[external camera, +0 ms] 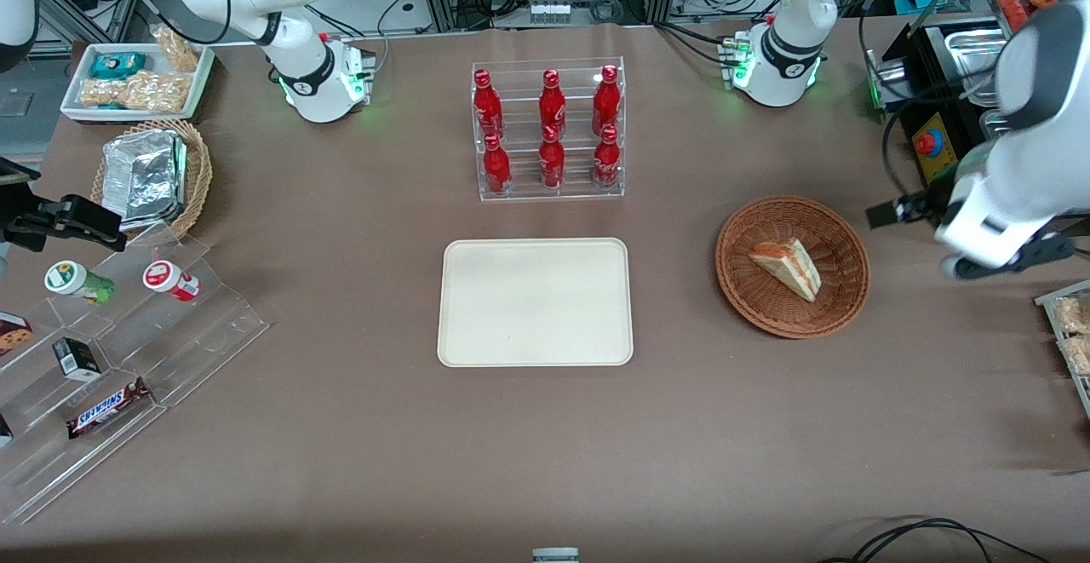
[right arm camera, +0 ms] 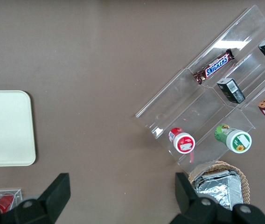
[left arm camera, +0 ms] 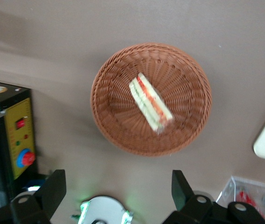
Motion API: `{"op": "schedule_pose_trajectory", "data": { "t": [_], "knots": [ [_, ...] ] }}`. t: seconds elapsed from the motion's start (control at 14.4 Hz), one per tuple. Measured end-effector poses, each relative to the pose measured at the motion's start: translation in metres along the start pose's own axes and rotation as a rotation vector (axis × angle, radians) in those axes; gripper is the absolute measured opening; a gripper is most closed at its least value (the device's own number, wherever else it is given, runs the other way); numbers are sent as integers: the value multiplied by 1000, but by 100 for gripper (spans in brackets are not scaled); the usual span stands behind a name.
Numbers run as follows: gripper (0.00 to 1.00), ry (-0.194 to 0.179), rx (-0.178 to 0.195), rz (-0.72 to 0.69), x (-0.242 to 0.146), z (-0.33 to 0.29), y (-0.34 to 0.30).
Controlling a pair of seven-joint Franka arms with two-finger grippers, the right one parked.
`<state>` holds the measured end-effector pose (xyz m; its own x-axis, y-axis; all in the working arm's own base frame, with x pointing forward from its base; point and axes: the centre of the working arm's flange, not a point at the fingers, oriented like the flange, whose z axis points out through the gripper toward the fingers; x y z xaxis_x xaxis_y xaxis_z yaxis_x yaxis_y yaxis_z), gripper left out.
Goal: Place sandwich from basket to tray
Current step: 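Move the left gripper over the sandwich in the wicker basket, then lower the left gripper and close it on the wrapped sandwich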
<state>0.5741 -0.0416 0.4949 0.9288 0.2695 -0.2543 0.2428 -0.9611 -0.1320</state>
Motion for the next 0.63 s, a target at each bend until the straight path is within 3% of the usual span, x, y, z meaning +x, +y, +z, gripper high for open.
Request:
{"op": "schedule_pose_trajectory", "data": {
  "t": [0.07,0.35,0.63],
  "knots": [
    [100,6,-3,-54,5,21,4],
    [100,-36,12,-179,6,86,11],
    [100,16,-58,-377,10,136,19]
  ]
}}
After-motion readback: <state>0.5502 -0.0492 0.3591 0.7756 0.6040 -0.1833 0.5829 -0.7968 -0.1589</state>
